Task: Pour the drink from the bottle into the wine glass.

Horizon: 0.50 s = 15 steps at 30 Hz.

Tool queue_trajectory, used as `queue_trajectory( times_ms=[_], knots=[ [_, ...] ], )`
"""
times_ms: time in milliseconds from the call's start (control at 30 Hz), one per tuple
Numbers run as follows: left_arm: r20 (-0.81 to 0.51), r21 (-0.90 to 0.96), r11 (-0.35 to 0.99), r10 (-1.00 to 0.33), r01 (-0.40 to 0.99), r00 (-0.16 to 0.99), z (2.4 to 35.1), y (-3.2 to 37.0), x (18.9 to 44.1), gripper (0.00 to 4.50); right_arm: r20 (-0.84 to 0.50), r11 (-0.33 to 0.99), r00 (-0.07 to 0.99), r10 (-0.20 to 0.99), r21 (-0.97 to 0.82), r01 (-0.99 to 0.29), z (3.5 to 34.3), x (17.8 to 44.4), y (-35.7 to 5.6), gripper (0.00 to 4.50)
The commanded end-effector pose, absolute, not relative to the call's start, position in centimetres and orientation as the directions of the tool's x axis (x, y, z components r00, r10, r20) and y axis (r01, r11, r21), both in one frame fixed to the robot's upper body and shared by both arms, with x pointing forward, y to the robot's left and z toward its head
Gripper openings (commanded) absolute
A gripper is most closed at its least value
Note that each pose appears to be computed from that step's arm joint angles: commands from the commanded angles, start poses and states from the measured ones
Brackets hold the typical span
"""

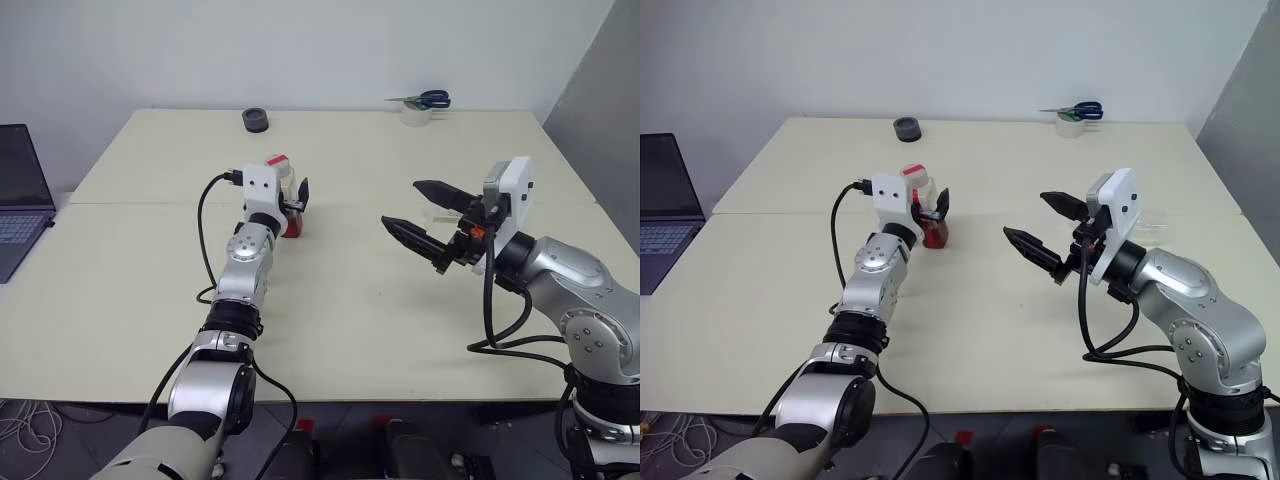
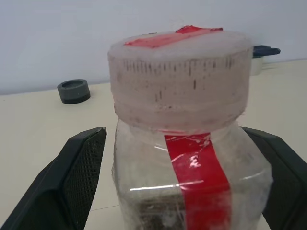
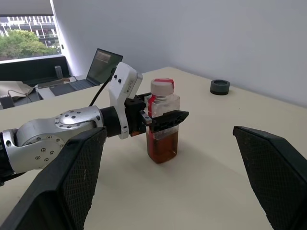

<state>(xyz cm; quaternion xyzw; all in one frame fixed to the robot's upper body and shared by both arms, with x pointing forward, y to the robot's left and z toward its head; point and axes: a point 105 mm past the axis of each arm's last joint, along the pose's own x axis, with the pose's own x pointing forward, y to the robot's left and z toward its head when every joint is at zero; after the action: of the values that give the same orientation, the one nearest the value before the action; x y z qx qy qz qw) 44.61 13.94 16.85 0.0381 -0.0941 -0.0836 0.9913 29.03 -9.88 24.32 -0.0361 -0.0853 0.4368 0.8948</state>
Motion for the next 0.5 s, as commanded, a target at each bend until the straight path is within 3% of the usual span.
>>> queue_trajectory(
  times_ms=[33, 267, 367, 500],
  knots=[
    [0.255, 0.102, 0.984, -0.171, 0.149, 0.952, 19.2, 14.01, 44.7, 4.44, 0.161, 0.622, 0.601, 0.783, -0.173, -0.764, 25.41, 28.47, -10.12, 4.5],
    [0.256, 0.099, 0.984, -0.17, 0.149, 0.952, 19.21, 14.21, 44.65, 4.44, 0.161, 0.613, 0.592, 0.79, -0.172, -0.771, 25.4, 28.44, -9.93, 4.5],
    [0.258, 0.092, 0.984, -0.172, 0.153, 0.951, 19.15, 14.19, 44.59, 3.88, 0.161, 0.611, 0.589, 0.792, -0.175, -0.772, 25.51, 28.49, -9.92, 4.5],
    [0.262, 0.082, 0.985, -0.17, 0.153, 0.95, 19.1, 14.17, 44.51, 2.66, 0.158, 0.607, 0.586, 0.795, -0.18, -0.774, 25.54, 28.47, -9.91, 4.5]
  ],
)
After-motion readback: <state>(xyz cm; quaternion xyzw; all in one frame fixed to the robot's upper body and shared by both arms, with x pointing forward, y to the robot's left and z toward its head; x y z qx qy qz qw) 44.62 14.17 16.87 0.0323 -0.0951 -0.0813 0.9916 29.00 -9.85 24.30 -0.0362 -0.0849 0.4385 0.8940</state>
